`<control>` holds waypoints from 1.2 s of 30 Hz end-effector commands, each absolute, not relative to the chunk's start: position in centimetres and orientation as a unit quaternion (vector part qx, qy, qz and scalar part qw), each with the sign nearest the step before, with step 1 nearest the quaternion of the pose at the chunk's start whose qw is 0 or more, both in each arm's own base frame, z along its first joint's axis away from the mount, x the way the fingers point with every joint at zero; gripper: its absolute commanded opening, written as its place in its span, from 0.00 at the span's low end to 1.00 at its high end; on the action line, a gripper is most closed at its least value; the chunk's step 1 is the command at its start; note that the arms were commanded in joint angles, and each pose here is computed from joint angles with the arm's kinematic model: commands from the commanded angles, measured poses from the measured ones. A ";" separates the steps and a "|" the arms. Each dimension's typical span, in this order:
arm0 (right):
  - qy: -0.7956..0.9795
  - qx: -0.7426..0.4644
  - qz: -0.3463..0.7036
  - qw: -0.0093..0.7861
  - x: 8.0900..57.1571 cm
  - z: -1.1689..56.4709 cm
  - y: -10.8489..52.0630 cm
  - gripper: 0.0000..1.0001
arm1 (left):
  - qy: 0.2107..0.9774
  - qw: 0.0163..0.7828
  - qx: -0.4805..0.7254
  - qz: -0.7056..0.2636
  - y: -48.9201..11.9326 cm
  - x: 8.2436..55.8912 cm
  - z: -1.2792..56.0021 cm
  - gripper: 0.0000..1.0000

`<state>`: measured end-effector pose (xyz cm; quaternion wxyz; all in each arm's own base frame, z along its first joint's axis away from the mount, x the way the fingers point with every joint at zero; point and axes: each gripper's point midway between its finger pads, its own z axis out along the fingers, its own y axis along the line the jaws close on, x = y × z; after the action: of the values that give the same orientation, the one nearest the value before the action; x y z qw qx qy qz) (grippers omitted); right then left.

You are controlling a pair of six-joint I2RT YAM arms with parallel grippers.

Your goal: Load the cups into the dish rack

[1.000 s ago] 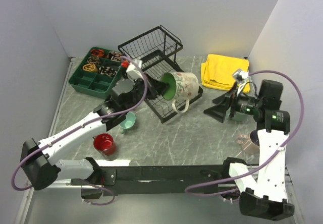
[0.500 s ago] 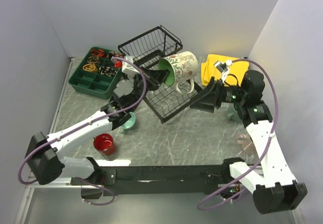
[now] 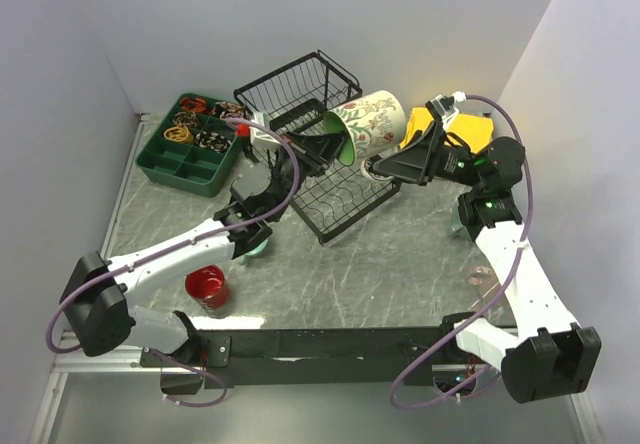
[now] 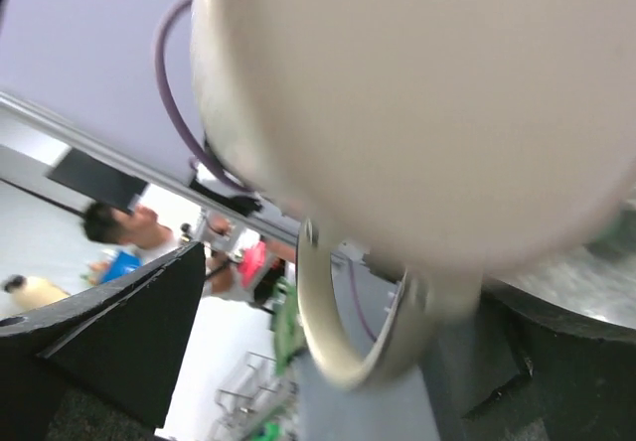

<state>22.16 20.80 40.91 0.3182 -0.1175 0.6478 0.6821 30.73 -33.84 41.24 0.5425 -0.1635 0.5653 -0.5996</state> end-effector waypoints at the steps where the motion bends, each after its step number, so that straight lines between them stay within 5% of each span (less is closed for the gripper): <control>1: 0.616 -0.115 0.710 0.321 22.0 43.4 21.1 0.94 | 0.415 0.545 -0.177 -0.707 -32.0 27.9 51.4 0.01; 6: 0.615 -0.099 0.719 0.308 22.1 43.6 21.1 0.88 | 0.412 0.547 -0.178 -0.707 -32.3 28.2 51.4 0.01; 18: 0.609 -0.098 0.727 0.302 21.4 43.9 21.0 0.39 | 0.419 0.537 -0.169 -0.712 -33.5 28.4 51.0 0.01; 22: 0.609 -0.111 0.723 0.306 21.1 43.9 21.0 0.00 | 0.419 0.530 -0.161 -0.719 -34.0 28.2 51.1 0.01; 26: 0.614 -0.121 0.712 0.319 21.0 43.5 20.6 0.00 | 0.421 0.521 -0.146 -0.728 -34.6 27.8 50.9 0.01; 29: 0.612 -0.121 0.709 0.329 21.0 43.3 20.1 0.00 | 0.423 0.518 -0.136 -0.731 -34.7 27.4 50.8 0.23; 30: 0.611 -0.116 0.707 0.335 21.1 43.3 19.7 0.00 | 0.424 0.517 -0.133 -0.731 -34.6 27.2 50.8 0.38; 36: 0.601 -0.107 0.708 0.355 21.5 44.0 18.4 0.00 | 0.452 0.520 -0.136 -0.712 -33.3 26.5 49.4 0.66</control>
<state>22.03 19.63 41.30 0.2715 -0.0687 0.6386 0.7167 29.33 -36.76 43.63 0.5035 -0.1425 0.5214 -0.6740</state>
